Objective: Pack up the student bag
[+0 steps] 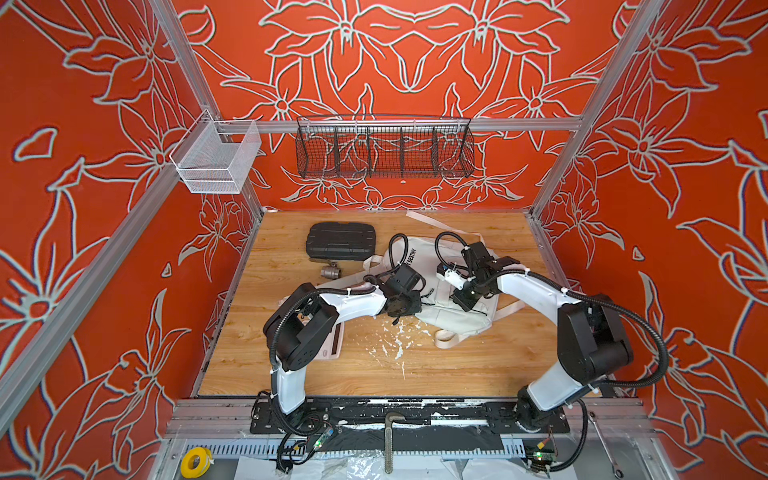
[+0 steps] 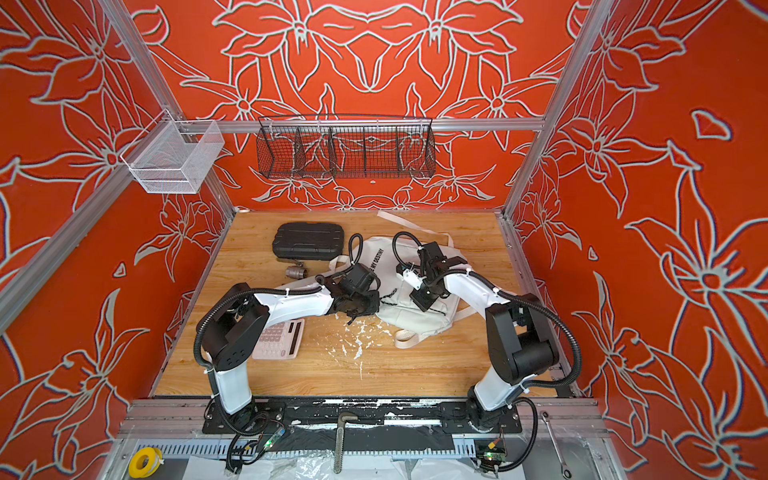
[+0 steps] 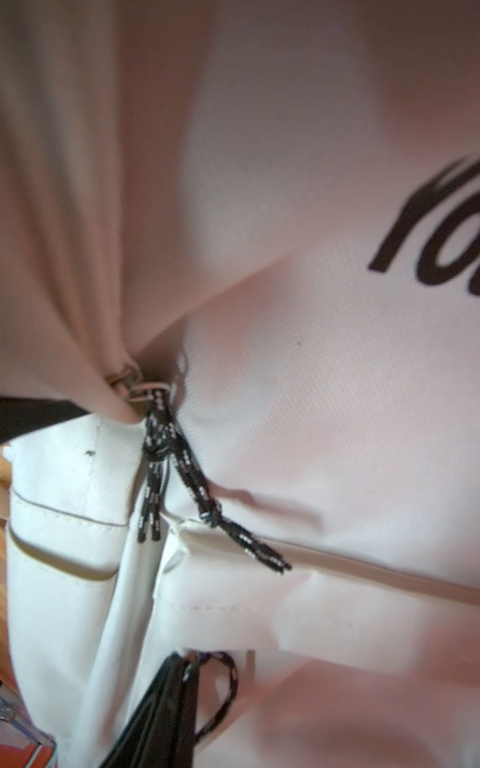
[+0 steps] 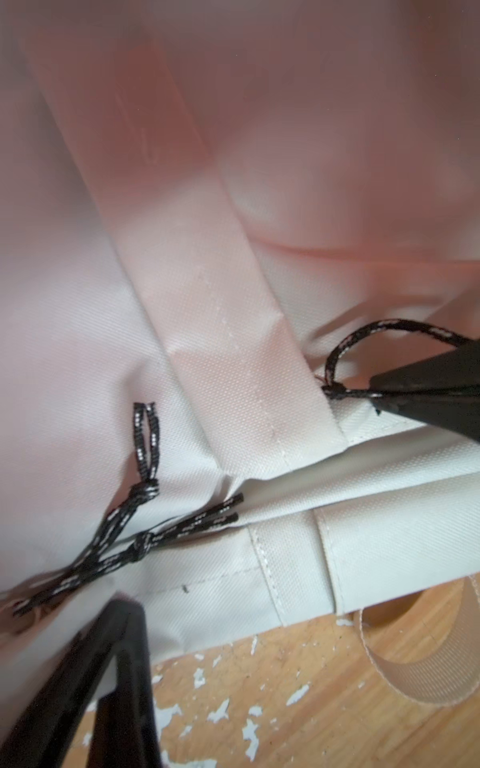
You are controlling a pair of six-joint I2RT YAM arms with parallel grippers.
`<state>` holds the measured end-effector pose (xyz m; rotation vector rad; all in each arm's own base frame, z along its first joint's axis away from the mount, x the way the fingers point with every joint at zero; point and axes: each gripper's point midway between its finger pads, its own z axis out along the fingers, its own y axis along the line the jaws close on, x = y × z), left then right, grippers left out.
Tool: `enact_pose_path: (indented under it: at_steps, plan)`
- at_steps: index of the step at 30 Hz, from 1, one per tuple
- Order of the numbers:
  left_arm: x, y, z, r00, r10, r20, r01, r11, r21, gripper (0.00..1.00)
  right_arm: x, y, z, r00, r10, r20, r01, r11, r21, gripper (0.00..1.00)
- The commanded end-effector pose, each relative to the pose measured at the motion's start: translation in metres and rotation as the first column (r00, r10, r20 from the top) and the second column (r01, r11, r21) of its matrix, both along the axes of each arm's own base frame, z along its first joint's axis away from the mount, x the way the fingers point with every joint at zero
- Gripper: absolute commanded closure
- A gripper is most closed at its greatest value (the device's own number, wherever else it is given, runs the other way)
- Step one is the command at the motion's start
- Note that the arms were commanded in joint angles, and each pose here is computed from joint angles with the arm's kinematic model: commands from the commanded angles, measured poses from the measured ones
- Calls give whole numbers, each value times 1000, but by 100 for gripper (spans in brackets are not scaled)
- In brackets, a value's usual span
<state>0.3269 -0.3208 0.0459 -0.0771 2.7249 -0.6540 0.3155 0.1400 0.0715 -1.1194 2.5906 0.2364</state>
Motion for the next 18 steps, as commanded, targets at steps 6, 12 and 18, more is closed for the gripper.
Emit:
enact_pose_path:
  at_steps: [6,12,18]
  plan:
    - [-30,24,-6,995,-96,-36,99,990,96,100,39,-24,30,978,-197,65,199,980,-19,100]
    - [-46,33,5,982,-189,-16,190,976,109,100,53,-36,27,971,-236,45,238,969,-68,100]
    - [-57,41,6,974,-224,-39,227,965,130,100,68,-55,25,961,-268,65,275,954,-121,100]
